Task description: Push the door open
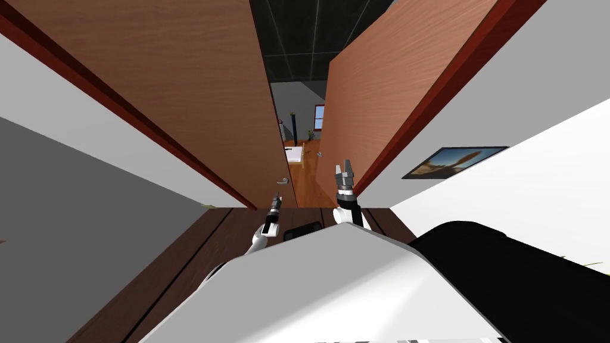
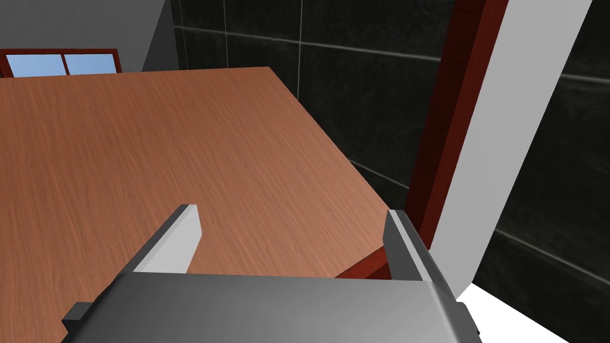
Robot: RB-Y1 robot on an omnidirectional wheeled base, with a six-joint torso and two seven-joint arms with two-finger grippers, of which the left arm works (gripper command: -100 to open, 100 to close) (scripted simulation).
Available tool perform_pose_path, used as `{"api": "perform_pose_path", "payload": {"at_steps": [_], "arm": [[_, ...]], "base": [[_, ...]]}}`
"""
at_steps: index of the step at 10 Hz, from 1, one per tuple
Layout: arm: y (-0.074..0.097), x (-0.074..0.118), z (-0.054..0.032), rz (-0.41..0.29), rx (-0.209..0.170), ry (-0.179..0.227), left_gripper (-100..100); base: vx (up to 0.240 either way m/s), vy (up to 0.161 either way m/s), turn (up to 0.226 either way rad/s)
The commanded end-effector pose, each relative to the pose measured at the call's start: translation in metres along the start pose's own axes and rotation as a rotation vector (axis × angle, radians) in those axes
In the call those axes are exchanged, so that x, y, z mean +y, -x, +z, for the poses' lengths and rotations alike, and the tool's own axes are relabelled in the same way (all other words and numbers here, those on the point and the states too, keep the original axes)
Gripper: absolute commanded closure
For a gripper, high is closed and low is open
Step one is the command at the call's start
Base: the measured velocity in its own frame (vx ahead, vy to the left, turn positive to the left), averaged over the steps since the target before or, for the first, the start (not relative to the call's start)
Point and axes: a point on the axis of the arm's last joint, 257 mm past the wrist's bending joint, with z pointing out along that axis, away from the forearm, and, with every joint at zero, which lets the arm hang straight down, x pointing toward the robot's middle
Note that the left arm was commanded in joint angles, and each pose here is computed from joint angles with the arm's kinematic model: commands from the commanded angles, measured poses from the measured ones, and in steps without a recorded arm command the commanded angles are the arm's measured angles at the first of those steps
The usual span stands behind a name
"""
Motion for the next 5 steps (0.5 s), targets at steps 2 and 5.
{"api": "perform_pose_path", "payload": {"at_steps": [2, 5], "arm": [[0.0004, 0.0075, -0.0016, 0.008, 0.004, 0.017, -100], [0.0012, 0.0073, -0.0024, 0.006, -0.002, 0.015, -100]], "base": [[0.050, 0.081, -0.085], [0.092, -0.004, -0.024]]}}
